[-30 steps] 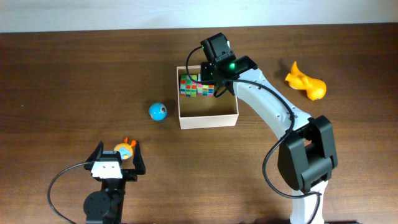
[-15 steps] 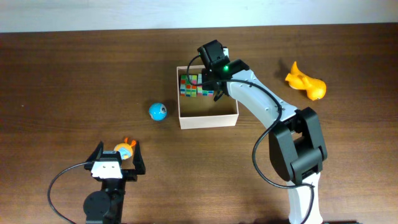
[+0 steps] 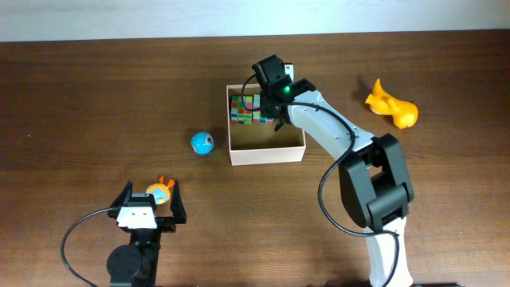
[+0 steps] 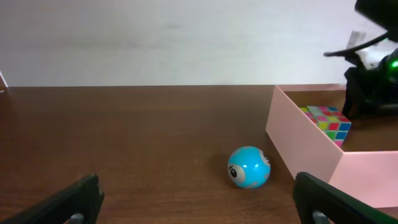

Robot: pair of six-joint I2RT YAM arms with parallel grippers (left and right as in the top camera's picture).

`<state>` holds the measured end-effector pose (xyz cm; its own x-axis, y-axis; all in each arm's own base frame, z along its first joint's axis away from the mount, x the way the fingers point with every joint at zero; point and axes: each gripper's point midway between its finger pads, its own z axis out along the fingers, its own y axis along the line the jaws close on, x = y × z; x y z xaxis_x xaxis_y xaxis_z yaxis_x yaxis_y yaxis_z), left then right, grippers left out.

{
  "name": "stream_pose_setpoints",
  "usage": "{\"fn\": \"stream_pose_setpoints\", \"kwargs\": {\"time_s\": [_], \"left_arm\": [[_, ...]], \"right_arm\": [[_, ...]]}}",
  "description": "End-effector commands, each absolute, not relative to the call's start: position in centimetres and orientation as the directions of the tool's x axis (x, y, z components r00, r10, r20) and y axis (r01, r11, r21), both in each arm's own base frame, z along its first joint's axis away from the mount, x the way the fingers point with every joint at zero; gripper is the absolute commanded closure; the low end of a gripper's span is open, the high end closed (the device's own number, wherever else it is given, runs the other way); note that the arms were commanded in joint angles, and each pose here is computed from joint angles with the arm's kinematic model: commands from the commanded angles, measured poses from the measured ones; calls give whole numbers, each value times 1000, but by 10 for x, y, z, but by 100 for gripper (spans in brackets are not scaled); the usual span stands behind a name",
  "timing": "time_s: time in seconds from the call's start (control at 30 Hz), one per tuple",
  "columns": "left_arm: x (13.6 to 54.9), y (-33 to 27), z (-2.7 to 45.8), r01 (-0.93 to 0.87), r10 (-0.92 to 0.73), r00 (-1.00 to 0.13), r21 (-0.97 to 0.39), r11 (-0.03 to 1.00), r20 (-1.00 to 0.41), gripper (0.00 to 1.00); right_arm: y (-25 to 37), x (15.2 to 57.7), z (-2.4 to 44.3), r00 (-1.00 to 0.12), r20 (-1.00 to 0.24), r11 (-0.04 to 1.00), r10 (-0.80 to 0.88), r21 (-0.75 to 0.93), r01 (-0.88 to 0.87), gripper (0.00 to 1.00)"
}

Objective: Pack container
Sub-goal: 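Open the right gripper and push the cube down beside the first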

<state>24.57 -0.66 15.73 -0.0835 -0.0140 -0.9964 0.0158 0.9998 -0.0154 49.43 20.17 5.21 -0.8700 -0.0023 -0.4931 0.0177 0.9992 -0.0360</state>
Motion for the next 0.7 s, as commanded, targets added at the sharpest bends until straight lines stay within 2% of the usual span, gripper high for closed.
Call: {"fn": "stream_pose_setpoints", "kwargs": {"time_s": [0.0,0.67], "left_arm": [[245,-9,157,31,1,-82,-2,1000,-997,1],[245,-9,157,31,1,-82,-2,1000,-997,1]], "right_arm": [[196,499,46,-866,-499,998,3,-55,35,80],[194,512,49,-857,-515,1000,-5,-2,-5,79]]}}
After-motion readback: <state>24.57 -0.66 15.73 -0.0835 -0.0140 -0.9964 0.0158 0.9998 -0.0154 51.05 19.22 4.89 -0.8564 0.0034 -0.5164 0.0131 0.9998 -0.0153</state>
